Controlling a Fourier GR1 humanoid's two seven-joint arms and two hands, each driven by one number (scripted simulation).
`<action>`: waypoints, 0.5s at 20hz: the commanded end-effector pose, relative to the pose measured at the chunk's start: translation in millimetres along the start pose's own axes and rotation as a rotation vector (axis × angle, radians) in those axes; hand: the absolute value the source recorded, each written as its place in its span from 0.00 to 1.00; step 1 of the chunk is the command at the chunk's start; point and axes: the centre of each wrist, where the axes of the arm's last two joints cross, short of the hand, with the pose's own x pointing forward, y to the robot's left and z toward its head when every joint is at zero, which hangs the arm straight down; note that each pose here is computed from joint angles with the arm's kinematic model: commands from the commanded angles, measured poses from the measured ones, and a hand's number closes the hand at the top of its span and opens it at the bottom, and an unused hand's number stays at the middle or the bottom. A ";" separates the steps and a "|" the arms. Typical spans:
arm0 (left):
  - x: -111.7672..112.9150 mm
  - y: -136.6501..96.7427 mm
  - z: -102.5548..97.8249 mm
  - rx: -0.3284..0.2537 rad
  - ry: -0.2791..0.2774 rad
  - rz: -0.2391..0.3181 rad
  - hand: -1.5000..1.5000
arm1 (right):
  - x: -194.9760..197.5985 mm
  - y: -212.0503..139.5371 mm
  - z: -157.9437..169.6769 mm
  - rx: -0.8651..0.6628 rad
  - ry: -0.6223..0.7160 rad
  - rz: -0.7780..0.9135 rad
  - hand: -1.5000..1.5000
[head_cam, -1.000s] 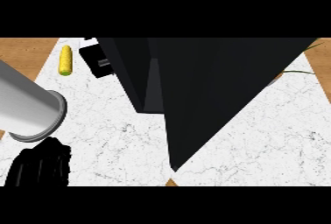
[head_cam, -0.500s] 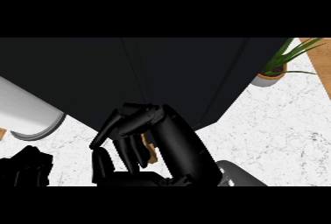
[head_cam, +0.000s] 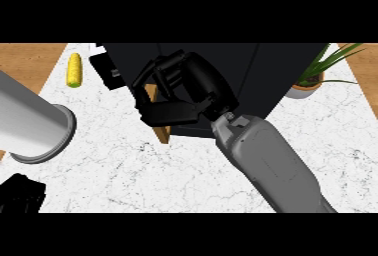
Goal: Pick up the bottled water, place it into the cabinet and close the cabinet
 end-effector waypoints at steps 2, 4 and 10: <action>2.7 3.6 2.1 -0.013 -0.004 0.005 1.00 | -28.3 -53.9 -23.3 -0.046 0.051 -0.018 1.00; 7.0 1.3 4.0 -0.011 0.016 0.006 1.00 | -23.5 -60.1 -25.2 -0.057 0.043 0.005 1.00; 12.6 10.7 -9.4 -0.045 -0.011 -0.015 1.00 | -40.3 -81.0 -22.7 -0.055 0.054 0.029 1.00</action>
